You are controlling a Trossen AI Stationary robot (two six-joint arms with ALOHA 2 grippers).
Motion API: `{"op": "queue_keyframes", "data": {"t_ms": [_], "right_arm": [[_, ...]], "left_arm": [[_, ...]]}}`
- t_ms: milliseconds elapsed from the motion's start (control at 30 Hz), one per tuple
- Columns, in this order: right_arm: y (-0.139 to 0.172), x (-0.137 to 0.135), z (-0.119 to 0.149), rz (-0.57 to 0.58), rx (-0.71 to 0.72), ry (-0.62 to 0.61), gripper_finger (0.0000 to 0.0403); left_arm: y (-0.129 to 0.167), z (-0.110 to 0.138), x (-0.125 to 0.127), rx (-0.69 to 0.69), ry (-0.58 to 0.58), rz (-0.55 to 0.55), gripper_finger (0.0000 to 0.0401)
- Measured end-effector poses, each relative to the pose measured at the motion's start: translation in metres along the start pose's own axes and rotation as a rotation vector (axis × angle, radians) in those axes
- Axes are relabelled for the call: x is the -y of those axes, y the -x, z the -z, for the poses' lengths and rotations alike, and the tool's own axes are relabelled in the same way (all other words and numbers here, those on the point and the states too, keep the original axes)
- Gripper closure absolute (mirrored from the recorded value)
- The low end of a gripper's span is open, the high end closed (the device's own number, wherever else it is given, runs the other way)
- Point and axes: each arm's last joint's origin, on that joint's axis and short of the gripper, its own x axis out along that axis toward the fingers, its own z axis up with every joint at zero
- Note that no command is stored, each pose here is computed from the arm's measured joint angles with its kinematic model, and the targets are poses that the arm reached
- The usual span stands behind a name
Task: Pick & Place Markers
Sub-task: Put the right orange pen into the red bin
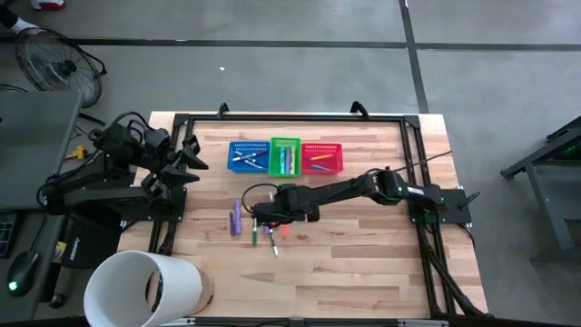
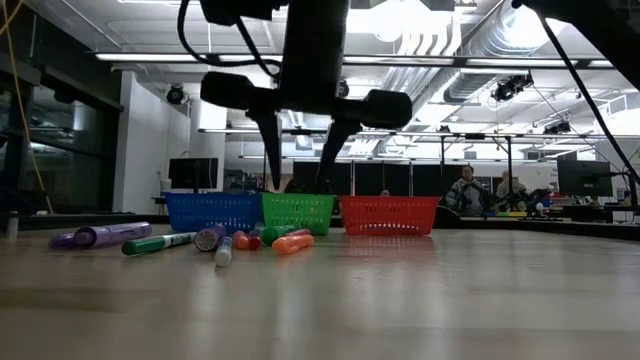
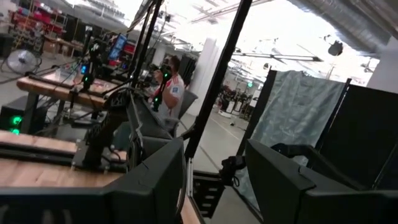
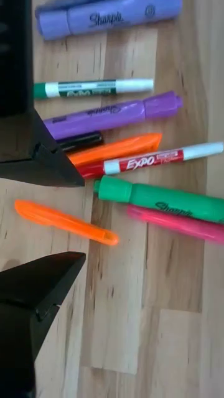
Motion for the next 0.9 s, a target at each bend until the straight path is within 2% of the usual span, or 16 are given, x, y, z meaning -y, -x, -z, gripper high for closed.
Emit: {"op": "queue_keyframes", "data": {"t_ms": [467,900], "right_arm": [[-0.026,-0.001,0.009,0.055,-0.055,-0.026,0.0233],[-0.047,-0.002,0.020,0.081,-0.114,0.010,0.0235]], "left_arm": [[0.000,0.004,-0.002,-0.034,0.024,-0.026,0.0229],[0.000,0.004,-0.002,-0.037,0.018,-0.029,0.0229]]}}
